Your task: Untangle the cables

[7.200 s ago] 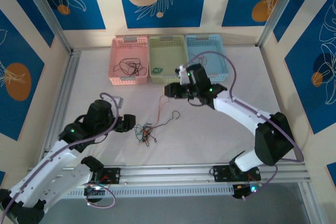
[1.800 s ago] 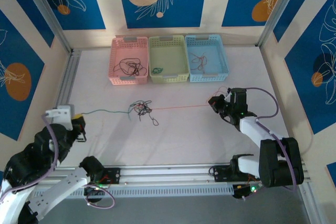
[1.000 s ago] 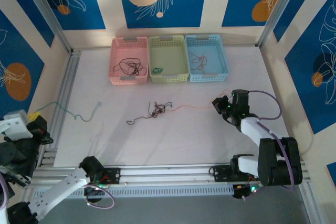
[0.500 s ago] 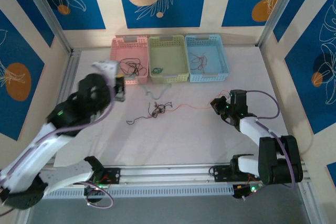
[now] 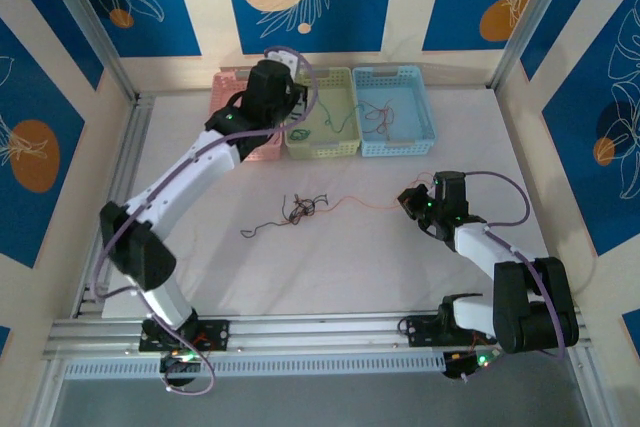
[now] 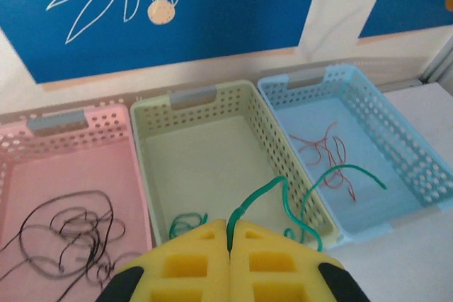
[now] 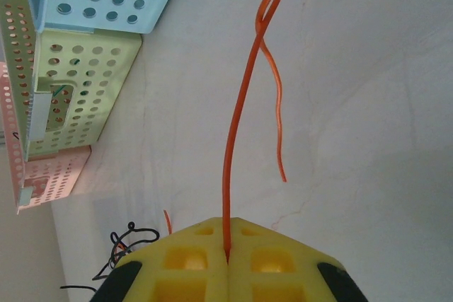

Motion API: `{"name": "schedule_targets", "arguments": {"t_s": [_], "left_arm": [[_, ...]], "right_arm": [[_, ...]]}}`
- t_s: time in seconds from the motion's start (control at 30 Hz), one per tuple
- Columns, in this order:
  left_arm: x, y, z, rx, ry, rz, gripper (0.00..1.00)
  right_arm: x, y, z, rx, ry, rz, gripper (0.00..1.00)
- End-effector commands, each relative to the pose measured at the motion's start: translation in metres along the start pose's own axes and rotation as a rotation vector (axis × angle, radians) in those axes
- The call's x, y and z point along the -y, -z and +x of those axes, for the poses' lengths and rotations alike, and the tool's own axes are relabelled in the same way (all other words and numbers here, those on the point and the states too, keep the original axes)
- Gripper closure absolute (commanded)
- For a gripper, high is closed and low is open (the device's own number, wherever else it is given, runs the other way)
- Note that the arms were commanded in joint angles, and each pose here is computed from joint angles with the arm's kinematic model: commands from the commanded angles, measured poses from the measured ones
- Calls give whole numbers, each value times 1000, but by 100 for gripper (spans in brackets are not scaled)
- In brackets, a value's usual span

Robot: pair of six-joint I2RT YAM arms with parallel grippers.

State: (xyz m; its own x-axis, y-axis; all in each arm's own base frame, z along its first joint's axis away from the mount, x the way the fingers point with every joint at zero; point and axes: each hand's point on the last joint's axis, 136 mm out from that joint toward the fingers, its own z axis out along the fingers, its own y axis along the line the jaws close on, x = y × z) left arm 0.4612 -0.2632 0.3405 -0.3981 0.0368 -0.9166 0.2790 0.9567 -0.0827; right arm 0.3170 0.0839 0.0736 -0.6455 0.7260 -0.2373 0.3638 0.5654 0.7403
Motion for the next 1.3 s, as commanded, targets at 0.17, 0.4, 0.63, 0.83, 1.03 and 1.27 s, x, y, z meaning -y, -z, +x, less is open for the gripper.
{"name": "schedule_targets", "arguments": {"t_s": [0.17, 0.4, 0.63, 0.83, 1.03, 1.27], "left_arm": [[-18, -101, 4, 20, -22, -45, 100], [18, -164, 64, -194, -84, 132, 56], [16, -113, 57, -203, -62, 168, 33], [1, -42, 42, -168, -48, 153, 16], [-7, 32, 91, -197, 69, 216, 17], [-20, 96, 220, -335, 221, 233, 18]], "right_arm": [[-8, 0, -4, 9, 32, -5, 100], [-9, 0, -3, 5, 35, -12, 100], [-11, -2, -2, -3, 43, -15, 100], [-12, -2, -2, -1, 41, -18, 100], [-12, -2, -2, -3, 43, -18, 100], [-12, -2, -2, -5, 44, -19, 100]]}}
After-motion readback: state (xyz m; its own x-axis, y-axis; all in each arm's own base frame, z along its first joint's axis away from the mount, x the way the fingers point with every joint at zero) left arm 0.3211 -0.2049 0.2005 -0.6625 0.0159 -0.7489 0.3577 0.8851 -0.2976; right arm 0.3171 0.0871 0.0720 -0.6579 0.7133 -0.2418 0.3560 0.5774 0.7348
